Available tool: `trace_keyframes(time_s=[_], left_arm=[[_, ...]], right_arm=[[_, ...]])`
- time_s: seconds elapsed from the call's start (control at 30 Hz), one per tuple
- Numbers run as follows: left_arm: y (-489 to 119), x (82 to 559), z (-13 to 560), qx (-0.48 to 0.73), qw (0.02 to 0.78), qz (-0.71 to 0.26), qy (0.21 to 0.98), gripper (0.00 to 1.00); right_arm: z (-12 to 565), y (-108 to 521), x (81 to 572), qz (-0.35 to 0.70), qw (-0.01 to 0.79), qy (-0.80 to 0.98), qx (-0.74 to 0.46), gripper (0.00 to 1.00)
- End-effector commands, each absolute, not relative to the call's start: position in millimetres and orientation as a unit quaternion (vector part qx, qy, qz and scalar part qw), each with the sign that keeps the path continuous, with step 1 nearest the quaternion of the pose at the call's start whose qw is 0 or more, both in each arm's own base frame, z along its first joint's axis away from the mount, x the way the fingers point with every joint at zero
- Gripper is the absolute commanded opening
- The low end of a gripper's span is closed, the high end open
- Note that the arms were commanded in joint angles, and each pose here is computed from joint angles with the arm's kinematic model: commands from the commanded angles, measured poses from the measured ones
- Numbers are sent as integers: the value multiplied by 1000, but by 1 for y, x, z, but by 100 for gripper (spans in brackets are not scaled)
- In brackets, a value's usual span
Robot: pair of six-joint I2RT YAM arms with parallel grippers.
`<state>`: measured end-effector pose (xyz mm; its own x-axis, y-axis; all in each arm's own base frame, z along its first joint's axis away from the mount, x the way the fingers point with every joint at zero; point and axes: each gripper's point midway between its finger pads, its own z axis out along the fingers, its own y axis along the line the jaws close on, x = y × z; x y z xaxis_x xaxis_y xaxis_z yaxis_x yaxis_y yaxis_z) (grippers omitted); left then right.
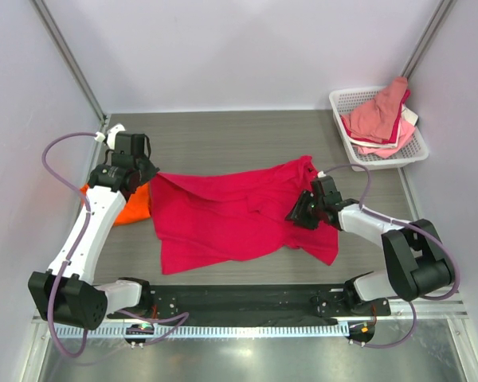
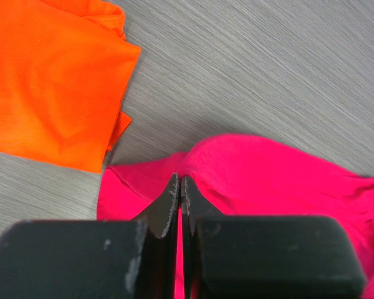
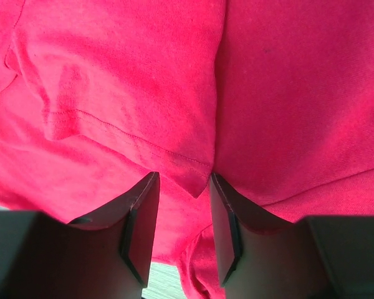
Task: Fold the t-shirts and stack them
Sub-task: Flatten the tshirt out
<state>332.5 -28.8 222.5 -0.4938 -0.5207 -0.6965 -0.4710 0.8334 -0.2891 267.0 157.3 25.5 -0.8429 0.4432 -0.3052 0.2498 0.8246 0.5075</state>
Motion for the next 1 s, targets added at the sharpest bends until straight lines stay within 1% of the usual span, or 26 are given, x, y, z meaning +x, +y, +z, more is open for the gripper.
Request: trace_keyframes(time_s=[0.0,0.2,0.23,0.3,0.33,0.63,0.73,0.77,0.8,0.83,0.87,0.93,0.97], left_arm=[[-24,336,237,-294,442,-33,847,0],[-24,336,237,-293,443,-34,847,0],[-24,336,237,-292,443,-34,847,0],[-24,336,236,-292,442,-32,847,0],[-24,337,236,-293,443,-32,847,0],[-25,341,231,-295,438,-31,849,0],[-25,349,235,-299,441,-33,846,0],[-26,353,233,-299,436,-29,848,0],[-26,356,234,-302,434,-29,848,0],[-28,362,249,-303,442,-35,843,0],[-31,365,253,-300,441,-40,845,0],[-32,372,257,-298,432,-37,850,0],[-34,378,278,-297,448,-46,842,0]], right_arm=[[32,161,281,230,231,927,186,43],[35,161,291,225,243,925,184,24],[38,161,292,226,247,924,184,14],[47,164,298,232,253,922,179,3],[53,164,301,234,260,920,178,1],[131,155,347,236,342,896,159,1],[169,147,372,235,389,877,155,1],[198,145,386,239,417,863,156,1],[210,139,391,234,427,859,158,1],[226,135,396,229,444,854,146,1],[265,134,407,235,477,836,138,1],[299,125,408,230,496,826,136,1],[340,121,410,236,528,806,126,1]])
